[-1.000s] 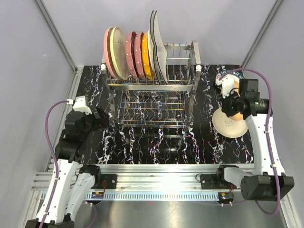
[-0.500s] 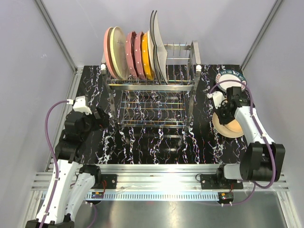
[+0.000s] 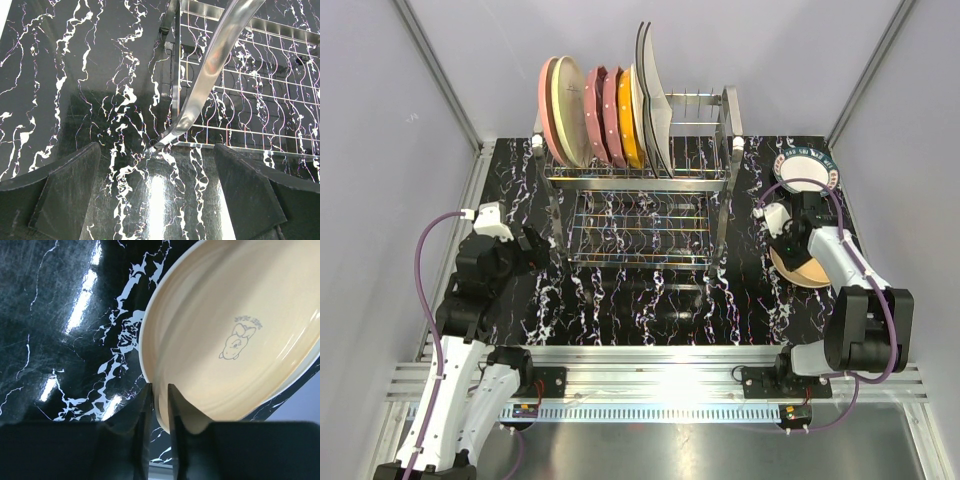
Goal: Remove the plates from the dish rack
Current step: Place the plate on the table
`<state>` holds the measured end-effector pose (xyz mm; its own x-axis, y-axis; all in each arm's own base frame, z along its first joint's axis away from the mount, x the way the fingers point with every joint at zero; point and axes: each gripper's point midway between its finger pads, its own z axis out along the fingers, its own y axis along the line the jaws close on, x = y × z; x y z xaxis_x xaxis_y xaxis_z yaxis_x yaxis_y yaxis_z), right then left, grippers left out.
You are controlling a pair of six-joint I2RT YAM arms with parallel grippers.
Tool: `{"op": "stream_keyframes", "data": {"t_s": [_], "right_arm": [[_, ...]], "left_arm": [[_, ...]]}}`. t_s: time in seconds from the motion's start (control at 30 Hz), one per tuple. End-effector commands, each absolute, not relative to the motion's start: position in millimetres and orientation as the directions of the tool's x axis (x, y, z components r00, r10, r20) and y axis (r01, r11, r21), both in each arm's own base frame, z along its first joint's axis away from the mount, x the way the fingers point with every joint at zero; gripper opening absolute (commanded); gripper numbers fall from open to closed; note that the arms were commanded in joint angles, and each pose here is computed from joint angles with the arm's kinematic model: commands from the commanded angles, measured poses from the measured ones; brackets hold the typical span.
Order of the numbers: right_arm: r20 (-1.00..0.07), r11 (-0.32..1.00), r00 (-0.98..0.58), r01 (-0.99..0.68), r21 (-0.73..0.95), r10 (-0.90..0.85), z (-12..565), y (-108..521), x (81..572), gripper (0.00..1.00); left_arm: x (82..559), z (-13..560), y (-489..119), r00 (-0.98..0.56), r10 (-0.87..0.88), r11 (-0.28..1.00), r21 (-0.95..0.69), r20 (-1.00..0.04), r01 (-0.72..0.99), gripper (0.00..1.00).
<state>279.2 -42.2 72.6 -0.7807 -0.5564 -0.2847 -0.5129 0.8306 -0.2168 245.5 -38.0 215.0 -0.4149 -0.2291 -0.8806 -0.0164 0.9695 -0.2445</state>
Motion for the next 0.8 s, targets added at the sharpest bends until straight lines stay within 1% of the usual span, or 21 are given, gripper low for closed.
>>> {"op": "stream_keyframes", "data": {"t_s": [0.0, 0.03, 0.13, 0.17, 0.23, 0.27, 0.3, 0.4, 0.47, 0.5, 0.57, 0.63, 0.77], "right_arm": [[-0.287, 0.820, -0.771, -0.506, -0.266, -0.569, 76, -51, 286, 0.28], [-0.287, 0.821, -0.772, -0.506, -0.263, -0.568, 76, -50, 284, 0.36], [-0.313, 0.828, -0.768, -0.499, -0.256, -0.560, 87, -46, 282, 0.50], [-0.330, 0.830, -0.763, -0.494, -0.258, -0.556, 93, -45, 282, 0.60], [-0.365, 0.839, -0.756, -0.492, -0.233, -0.544, 103, -38, 280, 0.70], [-0.390, 0.843, -0.747, -0.486, -0.232, -0.538, 112, -35, 279, 0.79], [-0.412, 0.846, -0.740, -0.489, -0.213, -0.531, 119, -29, 278, 0.83], [-0.492, 0.858, -0.715, -0.489, -0.156, -0.497, 141, -12, 275, 0.92], [-0.544, 0.866, -0.697, -0.484, -0.124, -0.468, 155, -2, 272, 0.95], [-0.576, 0.869, -0.688, -0.487, -0.083, -0.441, 163, 7, 271, 0.96], [-0.627, 0.869, -0.661, -0.493, -0.053, -0.413, 178, 18, 269, 0.98], [-0.684, 0.859, -0.631, -0.511, 0.012, -0.366, 193, 35, 268, 1.00], [-0.767, 0.826, -0.572, -0.555, 0.100, -0.292, 217, 61, 263, 1.00]], "left_arm": [[251, 226, -41, -0.371, -0.220, 0.969, -0.244, -0.902, 0.019, 0.99], [250, 226, -41, -0.373, -0.220, 0.970, -0.244, -0.902, 0.019, 0.99], [251, 227, -41, -0.372, -0.221, 0.969, -0.246, -0.902, 0.020, 0.99], [251, 227, -41, -0.372, -0.221, 0.969, -0.246, -0.902, 0.020, 0.99], [251, 226, -41, -0.373, -0.223, 0.969, -0.247, -0.901, 0.018, 0.99], [251, 228, -42, -0.369, -0.224, 0.968, -0.249, -0.902, 0.020, 0.99], [251, 229, -41, -0.365, -0.227, 0.968, -0.251, -0.903, 0.019, 0.99], [250, 233, -46, -0.359, -0.236, 0.962, -0.269, -0.903, 0.042, 0.99], [249, 239, -47, -0.349, -0.246, 0.959, -0.280, -0.904, 0.049, 0.99], [248, 242, -49, -0.348, -0.255, 0.955, -0.292, -0.902, 0.056, 0.99], [246, 253, -51, -0.334, -0.266, 0.951, -0.304, -0.904, 0.066, 0.99], [243, 264, -54, -0.328, -0.280, 0.943, -0.322, -0.902, 0.080, 0.99], [236, 283, -65, -0.332, -0.312, 0.921, -0.369, -0.890, 0.125, 0.99]]}}
